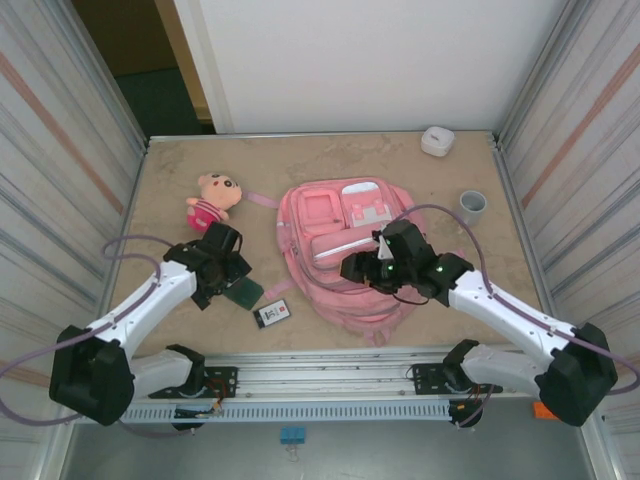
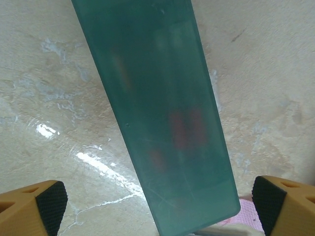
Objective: Pack the student bag
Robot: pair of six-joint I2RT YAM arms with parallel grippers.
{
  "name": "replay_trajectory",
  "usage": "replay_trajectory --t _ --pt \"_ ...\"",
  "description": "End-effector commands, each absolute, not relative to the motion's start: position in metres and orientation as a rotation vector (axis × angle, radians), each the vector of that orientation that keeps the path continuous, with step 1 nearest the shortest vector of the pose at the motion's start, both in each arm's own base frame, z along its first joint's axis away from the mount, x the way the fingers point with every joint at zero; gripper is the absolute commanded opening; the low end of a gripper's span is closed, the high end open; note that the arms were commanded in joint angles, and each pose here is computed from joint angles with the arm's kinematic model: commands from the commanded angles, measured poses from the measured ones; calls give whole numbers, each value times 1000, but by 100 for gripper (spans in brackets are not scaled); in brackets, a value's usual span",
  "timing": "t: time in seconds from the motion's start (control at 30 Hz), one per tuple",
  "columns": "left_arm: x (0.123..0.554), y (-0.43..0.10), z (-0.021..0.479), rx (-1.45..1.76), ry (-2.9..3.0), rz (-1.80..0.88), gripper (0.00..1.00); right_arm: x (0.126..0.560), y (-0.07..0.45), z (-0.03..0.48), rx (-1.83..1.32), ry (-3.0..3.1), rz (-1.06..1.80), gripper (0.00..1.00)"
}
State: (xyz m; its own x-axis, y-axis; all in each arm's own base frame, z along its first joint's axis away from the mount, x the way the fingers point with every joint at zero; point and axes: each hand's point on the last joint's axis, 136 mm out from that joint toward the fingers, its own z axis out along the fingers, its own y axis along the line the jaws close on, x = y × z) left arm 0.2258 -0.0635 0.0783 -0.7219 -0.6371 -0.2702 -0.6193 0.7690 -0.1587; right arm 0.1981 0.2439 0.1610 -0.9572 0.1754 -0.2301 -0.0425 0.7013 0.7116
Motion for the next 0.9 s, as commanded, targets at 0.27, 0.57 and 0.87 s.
replay_trajectory --t 0.27,0.57,0.87 --pt "234 -77 48 -1061 2751 -61 99 164 250 226 -244 2501 1337 75" --pt "244 -75 32 -1084 2775 3 99 158 253 236 -342 2445 1355 76" --pt "240 -80 29 -1109 2793 -49 94 156 245 243 -360 2383 1317 76"
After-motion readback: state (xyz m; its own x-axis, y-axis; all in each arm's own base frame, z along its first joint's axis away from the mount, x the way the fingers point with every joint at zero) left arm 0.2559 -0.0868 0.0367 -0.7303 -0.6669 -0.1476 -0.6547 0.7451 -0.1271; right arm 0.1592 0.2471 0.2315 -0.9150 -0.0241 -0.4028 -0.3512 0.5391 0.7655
